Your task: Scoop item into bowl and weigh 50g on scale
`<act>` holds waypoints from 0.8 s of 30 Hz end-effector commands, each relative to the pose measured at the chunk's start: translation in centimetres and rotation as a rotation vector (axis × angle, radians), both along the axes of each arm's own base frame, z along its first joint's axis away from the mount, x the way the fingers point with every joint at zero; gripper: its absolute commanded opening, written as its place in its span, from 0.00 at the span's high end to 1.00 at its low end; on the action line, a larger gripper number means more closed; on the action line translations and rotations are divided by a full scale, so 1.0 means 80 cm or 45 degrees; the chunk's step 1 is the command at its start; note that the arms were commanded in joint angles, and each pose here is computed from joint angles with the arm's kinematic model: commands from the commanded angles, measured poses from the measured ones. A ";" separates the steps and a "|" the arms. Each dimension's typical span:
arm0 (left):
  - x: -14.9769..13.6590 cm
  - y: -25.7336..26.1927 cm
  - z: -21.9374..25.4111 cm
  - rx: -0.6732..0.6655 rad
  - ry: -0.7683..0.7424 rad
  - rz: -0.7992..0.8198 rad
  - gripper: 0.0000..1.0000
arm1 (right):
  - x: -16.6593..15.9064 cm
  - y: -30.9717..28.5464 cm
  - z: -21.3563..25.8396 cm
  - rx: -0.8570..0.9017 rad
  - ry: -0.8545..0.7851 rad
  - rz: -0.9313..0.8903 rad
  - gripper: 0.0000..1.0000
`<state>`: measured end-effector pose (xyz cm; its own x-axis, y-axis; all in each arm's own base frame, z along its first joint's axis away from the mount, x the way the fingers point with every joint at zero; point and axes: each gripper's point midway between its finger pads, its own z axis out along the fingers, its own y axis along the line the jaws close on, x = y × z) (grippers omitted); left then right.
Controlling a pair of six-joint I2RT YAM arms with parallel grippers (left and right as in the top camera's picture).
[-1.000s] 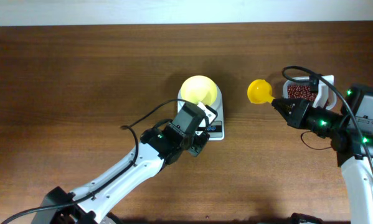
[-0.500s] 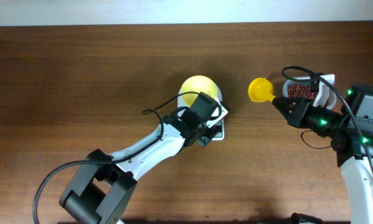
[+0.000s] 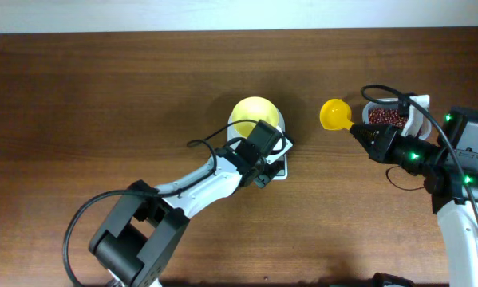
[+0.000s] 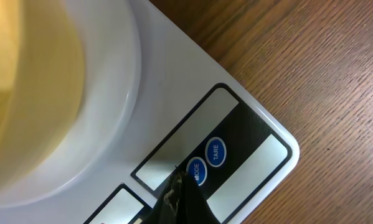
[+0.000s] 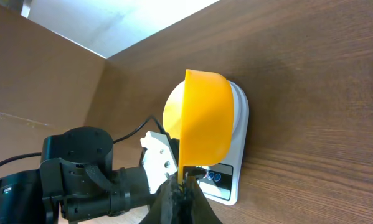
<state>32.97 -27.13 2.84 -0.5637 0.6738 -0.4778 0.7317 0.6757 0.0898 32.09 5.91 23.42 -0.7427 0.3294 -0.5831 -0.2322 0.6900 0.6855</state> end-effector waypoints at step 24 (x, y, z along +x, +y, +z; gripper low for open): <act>0.003 0.010 -0.020 0.088 0.007 0.022 1.00 | 0.003 -0.004 0.013 -0.030 -0.055 -0.006 0.96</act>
